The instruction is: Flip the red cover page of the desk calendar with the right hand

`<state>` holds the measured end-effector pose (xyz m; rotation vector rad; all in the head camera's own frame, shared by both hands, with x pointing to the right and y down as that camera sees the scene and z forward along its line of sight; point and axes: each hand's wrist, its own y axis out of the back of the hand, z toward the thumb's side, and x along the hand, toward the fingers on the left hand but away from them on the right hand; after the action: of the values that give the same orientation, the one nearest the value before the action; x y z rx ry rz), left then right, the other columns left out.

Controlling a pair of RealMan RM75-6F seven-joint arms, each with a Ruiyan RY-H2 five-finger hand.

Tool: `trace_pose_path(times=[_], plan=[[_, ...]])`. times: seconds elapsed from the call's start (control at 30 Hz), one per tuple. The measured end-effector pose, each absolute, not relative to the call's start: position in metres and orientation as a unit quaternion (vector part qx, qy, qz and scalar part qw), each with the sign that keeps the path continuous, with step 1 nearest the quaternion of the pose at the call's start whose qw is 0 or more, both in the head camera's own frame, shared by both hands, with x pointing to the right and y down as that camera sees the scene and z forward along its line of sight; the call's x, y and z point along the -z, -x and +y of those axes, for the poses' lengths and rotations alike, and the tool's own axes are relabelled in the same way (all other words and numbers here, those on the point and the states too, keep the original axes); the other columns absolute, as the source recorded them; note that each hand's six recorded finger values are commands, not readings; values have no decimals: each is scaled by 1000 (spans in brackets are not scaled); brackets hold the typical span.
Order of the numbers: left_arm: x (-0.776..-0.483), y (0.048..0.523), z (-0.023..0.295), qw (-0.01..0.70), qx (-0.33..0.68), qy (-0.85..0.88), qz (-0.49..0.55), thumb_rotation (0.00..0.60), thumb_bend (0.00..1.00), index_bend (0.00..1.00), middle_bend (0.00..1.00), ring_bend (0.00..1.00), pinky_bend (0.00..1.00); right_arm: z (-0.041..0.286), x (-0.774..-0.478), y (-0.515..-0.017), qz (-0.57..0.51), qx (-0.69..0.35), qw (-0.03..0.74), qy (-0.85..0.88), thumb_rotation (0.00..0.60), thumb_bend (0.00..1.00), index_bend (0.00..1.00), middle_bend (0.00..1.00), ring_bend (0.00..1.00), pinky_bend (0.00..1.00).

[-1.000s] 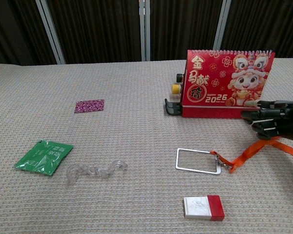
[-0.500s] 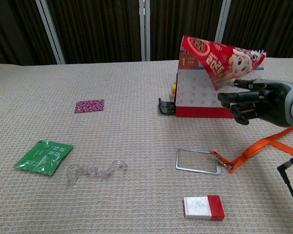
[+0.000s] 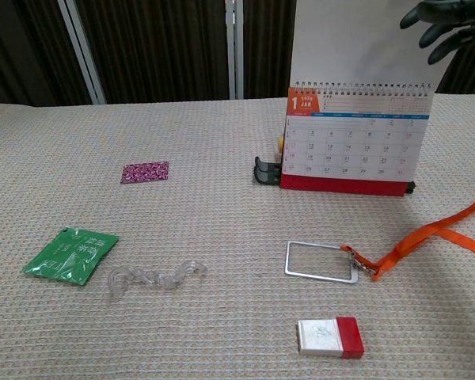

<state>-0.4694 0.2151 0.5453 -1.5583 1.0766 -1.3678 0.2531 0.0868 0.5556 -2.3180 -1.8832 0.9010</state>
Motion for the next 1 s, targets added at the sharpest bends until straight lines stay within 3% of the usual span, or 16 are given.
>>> trace_pose_path(times=[0.13, 0.23, 0.37, 0.5, 0.7, 1.0], plan=[[-549, 468, 215, 391, 542, 615, 418, 600, 156, 0, 0, 0, 0, 73, -562, -262, -593, -315, 48, 739, 600, 263, 186, 218, 98, 34], [-553, 467, 214, 390, 546, 616, 414, 600, 156, 0, 0, 0, 0, 62, -571, -271, -578, -344, 82, 735, 600, 208, 131, 143, 11, 0], [-556, 467, 213, 389, 549, 615, 411, 600, 155, 0, 0, 0, 0, 48, -588, -282, -553, -381, 119, 731, 600, 152, 96, 68, 0, 0], [-559, 467, 213, 386, 553, 616, 407, 600, 156, 0, 0, 0, 0, 39, -610, -292, -518, -424, 148, 728, 600, 115, 50, 67, 0, 0], [-562, 469, 212, 385, 557, 615, 404, 600, 156, 0, 0, 0, 0, 43, -640, -294, -469, -466, 132, 739, 600, 109, 36, 74, 0, 0], [-559, 469, 211, 385, 553, 615, 410, 600, 155, 0, 0, 0, 0, 48, -631, -302, -479, -451, 138, 740, 600, 115, 26, 37, 0, 0]])
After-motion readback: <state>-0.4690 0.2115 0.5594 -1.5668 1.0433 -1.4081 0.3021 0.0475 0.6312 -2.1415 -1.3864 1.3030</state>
